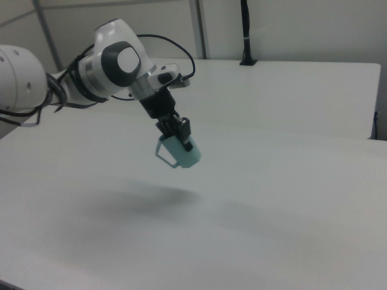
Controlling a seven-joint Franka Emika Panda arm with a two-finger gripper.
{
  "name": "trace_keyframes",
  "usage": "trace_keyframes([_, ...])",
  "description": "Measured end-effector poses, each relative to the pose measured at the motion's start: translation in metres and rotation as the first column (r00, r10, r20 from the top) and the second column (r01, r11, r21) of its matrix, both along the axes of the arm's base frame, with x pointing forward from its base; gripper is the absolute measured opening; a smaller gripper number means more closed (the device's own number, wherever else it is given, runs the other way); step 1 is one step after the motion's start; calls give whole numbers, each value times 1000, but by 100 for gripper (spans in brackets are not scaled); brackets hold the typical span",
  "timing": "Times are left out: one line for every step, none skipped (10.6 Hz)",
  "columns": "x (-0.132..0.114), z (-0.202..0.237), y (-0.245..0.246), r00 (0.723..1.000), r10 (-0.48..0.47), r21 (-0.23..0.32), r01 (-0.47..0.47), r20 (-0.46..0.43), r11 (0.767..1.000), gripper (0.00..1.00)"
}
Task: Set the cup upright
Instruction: 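Lift and rotate the cup so its base points down, then lower the upright cup onto the table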
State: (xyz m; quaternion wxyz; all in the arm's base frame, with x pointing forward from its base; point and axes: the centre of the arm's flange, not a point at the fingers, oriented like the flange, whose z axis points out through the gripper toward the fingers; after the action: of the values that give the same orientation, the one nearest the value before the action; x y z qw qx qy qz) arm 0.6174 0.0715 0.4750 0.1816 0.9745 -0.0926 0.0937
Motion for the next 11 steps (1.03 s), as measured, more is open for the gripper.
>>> trace_keyframes([-15,9,4,1000,18,105,-18,-4,994,11])
trace_keyframes([-29,15,5,1000,25,177,-22,-10,984,11])
trace_keyframes([-41,16,6,999,24,232,-18,-23,972,11])
trace_keyframes([-49,9,8,999,16,280,-6,-31,960,11])
trace_keyframes([-52,-5,11,1000,6,326,1,-20,945,11])
trace_keyframes([-53,-25,13,1000,-1,352,4,-9,936,11])
trace_keyframes([-54,-47,15,1000,-6,365,11,-15,931,11])
trace_keyframes([-53,-63,16,1000,-13,375,22,-27,927,11])
trace_keyframes([-53,-72,19,999,-14,380,28,-39,925,11])
trace_keyframes([-53,-77,23,999,-9,379,26,-47,925,11])
trace_keyframes([-52,-82,28,999,-1,379,20,-50,925,11])
